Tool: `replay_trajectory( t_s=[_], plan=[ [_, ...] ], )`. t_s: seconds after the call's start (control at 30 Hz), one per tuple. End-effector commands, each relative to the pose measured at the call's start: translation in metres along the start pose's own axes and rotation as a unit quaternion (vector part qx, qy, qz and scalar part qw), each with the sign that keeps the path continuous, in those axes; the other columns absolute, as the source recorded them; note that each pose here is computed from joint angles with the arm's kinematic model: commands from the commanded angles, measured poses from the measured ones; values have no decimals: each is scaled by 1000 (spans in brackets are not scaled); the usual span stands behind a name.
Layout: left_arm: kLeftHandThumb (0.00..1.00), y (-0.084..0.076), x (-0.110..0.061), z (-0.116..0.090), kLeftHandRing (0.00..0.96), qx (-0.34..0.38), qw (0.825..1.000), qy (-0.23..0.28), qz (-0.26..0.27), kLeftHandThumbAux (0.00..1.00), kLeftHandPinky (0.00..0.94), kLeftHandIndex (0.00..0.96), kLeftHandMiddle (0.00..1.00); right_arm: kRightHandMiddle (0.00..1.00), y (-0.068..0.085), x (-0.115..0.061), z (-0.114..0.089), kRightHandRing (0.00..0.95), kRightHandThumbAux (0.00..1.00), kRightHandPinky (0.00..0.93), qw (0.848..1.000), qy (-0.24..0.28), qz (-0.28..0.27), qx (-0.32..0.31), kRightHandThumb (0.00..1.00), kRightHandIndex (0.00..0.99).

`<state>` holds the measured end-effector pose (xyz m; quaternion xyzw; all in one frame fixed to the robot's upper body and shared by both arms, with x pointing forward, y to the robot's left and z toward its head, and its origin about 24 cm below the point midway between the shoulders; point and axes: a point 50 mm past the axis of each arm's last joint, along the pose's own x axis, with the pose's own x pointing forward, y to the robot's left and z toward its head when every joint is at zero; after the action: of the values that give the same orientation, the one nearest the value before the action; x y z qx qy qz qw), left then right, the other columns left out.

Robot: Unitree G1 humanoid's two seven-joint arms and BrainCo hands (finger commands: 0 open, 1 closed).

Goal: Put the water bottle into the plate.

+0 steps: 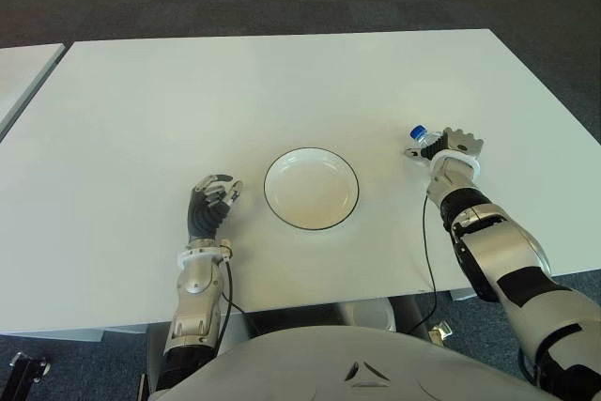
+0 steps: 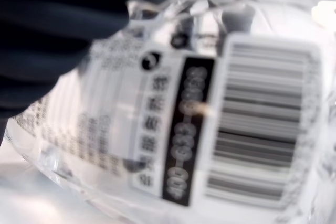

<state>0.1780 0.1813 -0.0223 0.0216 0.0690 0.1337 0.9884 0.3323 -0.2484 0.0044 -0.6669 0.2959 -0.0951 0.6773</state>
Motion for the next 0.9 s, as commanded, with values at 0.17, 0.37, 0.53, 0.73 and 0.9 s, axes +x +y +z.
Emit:
replay_trajectory(
  t_s=[0.17, 0.37, 0.53, 0.73, 0.9],
  plan=[
    [701, 1, 1, -5, 832, 3, 1000, 22, -2, 720, 796, 436, 840, 798, 90, -37, -18, 790, 711, 817, 984, 40, 176, 8, 708, 439],
    [701, 0, 1, -4, 839, 3, 1000, 12, 0, 720, 820, 436, 844, 806, 90, -37, -18, 798, 713, 823, 984, 39, 172, 22, 704, 437],
    [701, 0, 1, -3, 843, 5, 1000, 7, -6, 720, 813, 436, 847, 813, 89, -36, -16, 806, 719, 825, 985, 42, 159, 61, 701, 437],
    [701, 1, 1, -2, 845, 7, 1000, 4, -7, 720, 807, 436, 848, 818, 85, -35, -13, 813, 723, 829, 984, 42, 136, 106, 699, 438],
    [701, 1, 1, -2, 847, 7, 1000, 6, -8, 720, 807, 436, 849, 823, 80, -33, -11, 818, 725, 831, 984, 35, 106, 142, 698, 438]
  ],
)
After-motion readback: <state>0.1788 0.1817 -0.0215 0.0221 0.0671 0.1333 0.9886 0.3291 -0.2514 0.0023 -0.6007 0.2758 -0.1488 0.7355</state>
